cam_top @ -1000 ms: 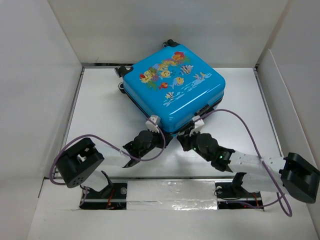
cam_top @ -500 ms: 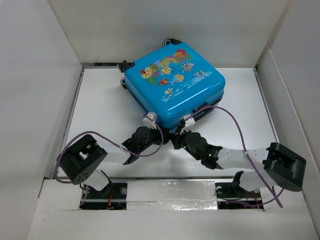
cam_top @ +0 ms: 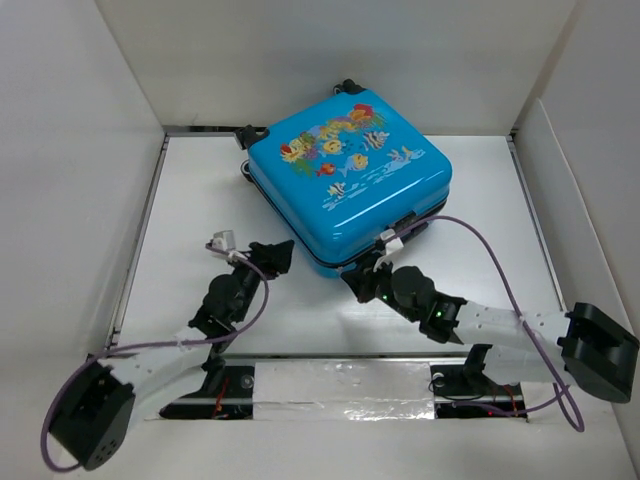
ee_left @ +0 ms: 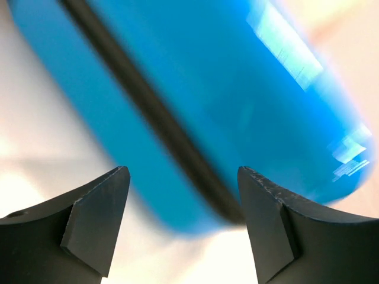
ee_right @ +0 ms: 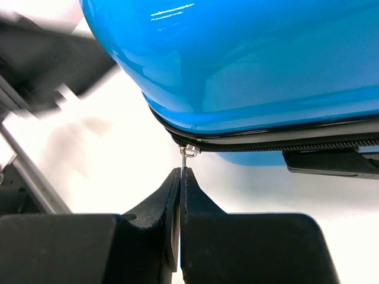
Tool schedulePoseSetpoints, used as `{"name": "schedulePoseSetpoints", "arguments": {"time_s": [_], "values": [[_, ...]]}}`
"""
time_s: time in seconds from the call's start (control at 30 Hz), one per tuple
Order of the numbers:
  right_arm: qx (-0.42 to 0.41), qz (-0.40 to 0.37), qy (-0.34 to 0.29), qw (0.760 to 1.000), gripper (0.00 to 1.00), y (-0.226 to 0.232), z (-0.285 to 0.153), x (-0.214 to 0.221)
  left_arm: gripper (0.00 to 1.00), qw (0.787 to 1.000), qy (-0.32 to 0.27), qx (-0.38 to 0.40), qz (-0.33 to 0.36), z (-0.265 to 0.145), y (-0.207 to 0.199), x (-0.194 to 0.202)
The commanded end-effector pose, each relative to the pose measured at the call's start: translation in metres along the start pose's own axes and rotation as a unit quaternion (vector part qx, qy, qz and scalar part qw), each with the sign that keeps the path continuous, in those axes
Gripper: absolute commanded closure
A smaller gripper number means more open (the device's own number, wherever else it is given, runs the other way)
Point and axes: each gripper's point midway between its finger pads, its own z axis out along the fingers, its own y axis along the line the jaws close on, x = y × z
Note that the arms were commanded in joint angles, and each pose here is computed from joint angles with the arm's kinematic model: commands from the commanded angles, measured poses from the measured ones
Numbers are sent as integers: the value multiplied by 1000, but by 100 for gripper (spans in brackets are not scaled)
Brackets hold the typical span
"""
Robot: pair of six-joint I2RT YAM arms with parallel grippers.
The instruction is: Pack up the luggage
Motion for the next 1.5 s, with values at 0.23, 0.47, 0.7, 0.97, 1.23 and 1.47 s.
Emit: {"name": "schedulePoseSetpoints", "arguments": {"time_s": [0.23, 0.47, 0.7, 0.97, 1.23, 1.47], "values": [[-136, 49, -27, 989, 100, 66, 4, -16, 19, 977, -149, -106, -109, 63, 26, -159], [-113, 39, -20, 993, 100, 55, -5, -15, 9, 966, -106, -78, -223, 163, 83, -224], [-105, 31, 5, 994, 75, 50, -18, -4, 1, 967, -56, -7, -249, 215, 105, -240], [-77, 33, 5, 996, 20, 35, -37, -7, 1, 953, -31, 74, -292, 237, 106, -233], [-11, 54, -20, 998, 41, -4, -52, -9, 1, 945, -25, 139, -294, 258, 80, -230], [27, 64, -50, 996, 71, -41, -53, -33, 16, 939, -19, 182, -293, 275, 62, -230]]}}
